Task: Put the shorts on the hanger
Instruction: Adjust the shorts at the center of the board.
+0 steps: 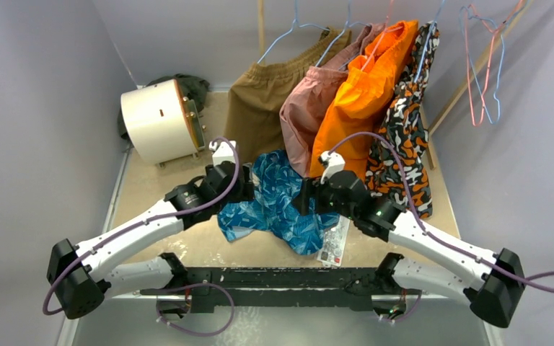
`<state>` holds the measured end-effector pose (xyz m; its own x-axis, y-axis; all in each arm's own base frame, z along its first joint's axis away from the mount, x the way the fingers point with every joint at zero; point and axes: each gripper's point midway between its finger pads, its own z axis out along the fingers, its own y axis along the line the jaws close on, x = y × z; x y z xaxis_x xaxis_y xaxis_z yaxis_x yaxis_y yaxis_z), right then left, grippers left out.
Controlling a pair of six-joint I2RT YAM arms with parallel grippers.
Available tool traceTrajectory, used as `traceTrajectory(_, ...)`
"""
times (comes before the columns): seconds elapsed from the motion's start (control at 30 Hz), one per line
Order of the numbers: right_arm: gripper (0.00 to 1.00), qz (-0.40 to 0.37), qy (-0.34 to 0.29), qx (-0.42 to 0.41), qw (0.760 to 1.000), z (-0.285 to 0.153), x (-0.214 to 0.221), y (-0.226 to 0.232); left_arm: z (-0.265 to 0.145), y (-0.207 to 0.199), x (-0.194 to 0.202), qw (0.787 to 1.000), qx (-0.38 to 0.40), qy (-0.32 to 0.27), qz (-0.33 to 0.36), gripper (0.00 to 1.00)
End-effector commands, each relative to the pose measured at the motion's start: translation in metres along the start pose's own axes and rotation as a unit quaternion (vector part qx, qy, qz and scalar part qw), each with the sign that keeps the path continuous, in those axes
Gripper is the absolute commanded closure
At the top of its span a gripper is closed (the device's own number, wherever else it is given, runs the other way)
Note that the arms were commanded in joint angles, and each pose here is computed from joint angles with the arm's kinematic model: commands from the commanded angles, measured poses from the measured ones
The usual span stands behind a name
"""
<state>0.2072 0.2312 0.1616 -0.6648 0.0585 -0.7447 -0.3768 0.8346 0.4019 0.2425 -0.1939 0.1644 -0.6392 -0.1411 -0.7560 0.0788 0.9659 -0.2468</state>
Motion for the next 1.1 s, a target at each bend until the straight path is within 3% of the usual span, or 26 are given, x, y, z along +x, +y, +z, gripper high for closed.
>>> traceTrajectory(0.0,0.21,0.002,-0.064,-0.045,0.997,-0.002,-0.033,0.050,-0.007,0.010,-0.013,0.999,-0.017,-0.034,-0.035,0.31)
traceTrajectory(0.17,0.20,-0.029,-0.052,0.014,0.998,0.010,-0.024,0.058,-0.023,0.032,-0.025,0.995,-0.047,-0.072,-0.054,0.32)
traceTrajectory(0.4,0.23,-0.063,0.016,0.155,0.986,0.040,0.018,0.012,-0.034,0.041,-0.029,0.993,-0.053,-0.088,-0.063,0.31)
traceTrajectory(0.53,0.36,-0.078,0.029,0.176,0.981,0.043,0.024,0.004,-0.034,0.045,-0.026,0.992,-0.059,-0.086,-0.065,0.32)
traceTrajectory(0.63,0.61,-0.083,0.021,0.188,0.978,0.035,0.016,0.000,-0.034,0.045,-0.025,0.992,-0.058,-0.086,-0.068,0.32)
traceTrajectory(0.7,0.75,-0.075,-0.002,0.192,0.978,0.021,0.000,0.000,-0.034,0.045,-0.024,0.992,-0.057,-0.086,-0.070,0.32)
traceTrajectory(0.9,0.99,-0.040,-0.082,0.216,0.972,-0.039,-0.042,-0.022,-0.033,0.046,-0.023,0.992,-0.058,-0.087,-0.072,0.32)
traceTrajectory(1.0,1.00,-0.024,-0.077,0.243,0.967,-0.049,-0.040,-0.045,-0.031,0.046,-0.020,0.992,-0.057,-0.086,-0.076,0.32)
traceTrajectory(1.07,0.97,-0.023,-0.067,0.219,0.973,-0.047,-0.037,-0.039,-0.028,0.045,-0.017,0.992,-0.056,-0.082,-0.077,0.32)
